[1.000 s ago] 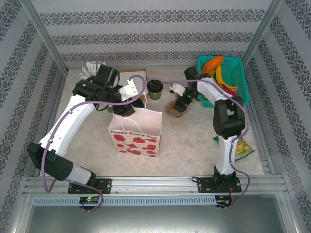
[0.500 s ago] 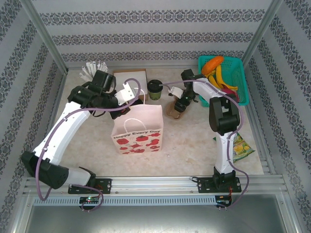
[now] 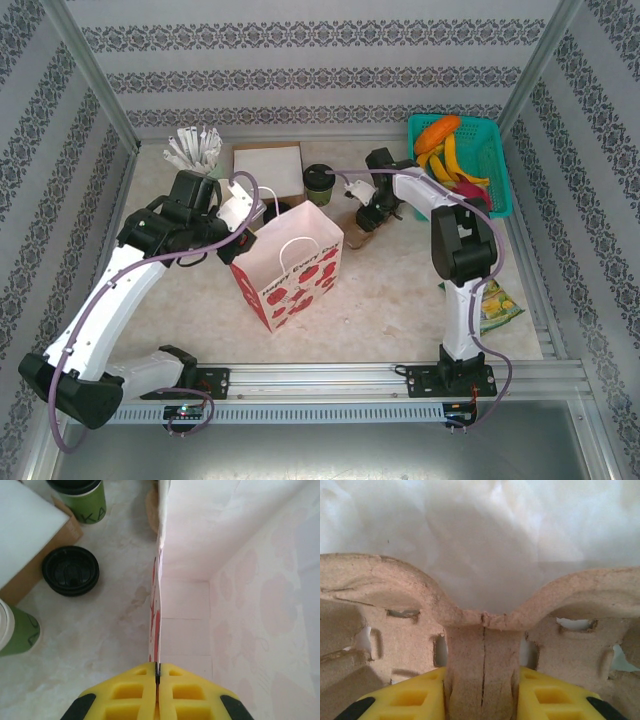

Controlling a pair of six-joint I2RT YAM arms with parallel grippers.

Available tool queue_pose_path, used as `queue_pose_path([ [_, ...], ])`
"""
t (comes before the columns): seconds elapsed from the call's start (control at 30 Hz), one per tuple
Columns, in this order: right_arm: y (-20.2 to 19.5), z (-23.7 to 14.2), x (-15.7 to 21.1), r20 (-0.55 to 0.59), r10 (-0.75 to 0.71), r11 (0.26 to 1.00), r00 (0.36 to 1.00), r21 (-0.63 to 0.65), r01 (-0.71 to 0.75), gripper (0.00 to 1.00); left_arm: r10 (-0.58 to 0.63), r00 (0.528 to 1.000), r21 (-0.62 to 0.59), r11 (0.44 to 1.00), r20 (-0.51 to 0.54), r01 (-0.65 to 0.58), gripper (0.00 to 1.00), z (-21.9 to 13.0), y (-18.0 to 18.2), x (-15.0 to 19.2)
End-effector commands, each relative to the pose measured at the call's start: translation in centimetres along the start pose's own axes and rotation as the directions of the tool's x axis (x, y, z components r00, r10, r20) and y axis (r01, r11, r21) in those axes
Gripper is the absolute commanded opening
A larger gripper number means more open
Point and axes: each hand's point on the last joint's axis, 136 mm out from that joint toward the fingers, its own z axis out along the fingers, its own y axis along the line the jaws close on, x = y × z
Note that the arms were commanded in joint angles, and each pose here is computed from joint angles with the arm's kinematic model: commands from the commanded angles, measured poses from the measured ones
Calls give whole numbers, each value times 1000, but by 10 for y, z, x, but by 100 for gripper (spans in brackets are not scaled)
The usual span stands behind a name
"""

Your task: Pack the takeout coffee

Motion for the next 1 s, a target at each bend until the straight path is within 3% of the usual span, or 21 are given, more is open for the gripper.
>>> queue_pose_path([
  [0.0, 9, -2, 20, -47, 151, 988, 987, 40, -149, 32, -113, 993, -10, 993, 35, 113, 4, 1, 2, -7],
  [0.23, 26, 1, 46, -93, 262, 964, 961, 65, -257, 31, -192, 981, 26, 981, -17, 192, 0, 14, 1, -4],
  [0.5, 27, -35, 47, -2, 324, 941, 946, 100, -322, 31, -231, 973, 50, 972, -2, 231, 0, 22, 4, -13],
  [0.7, 20, -79, 51, 102, 378, 914, 920, 118, -389, 29, -254, 967, 63, 965, 8, 253, 0, 23, 4, -16],
  [0.97, -2, -164, 31, 370, 499, 839, 784, 21, -544, 28, -250, 968, 104, 963, -3, 249, 0, 26, -2, -15],
])
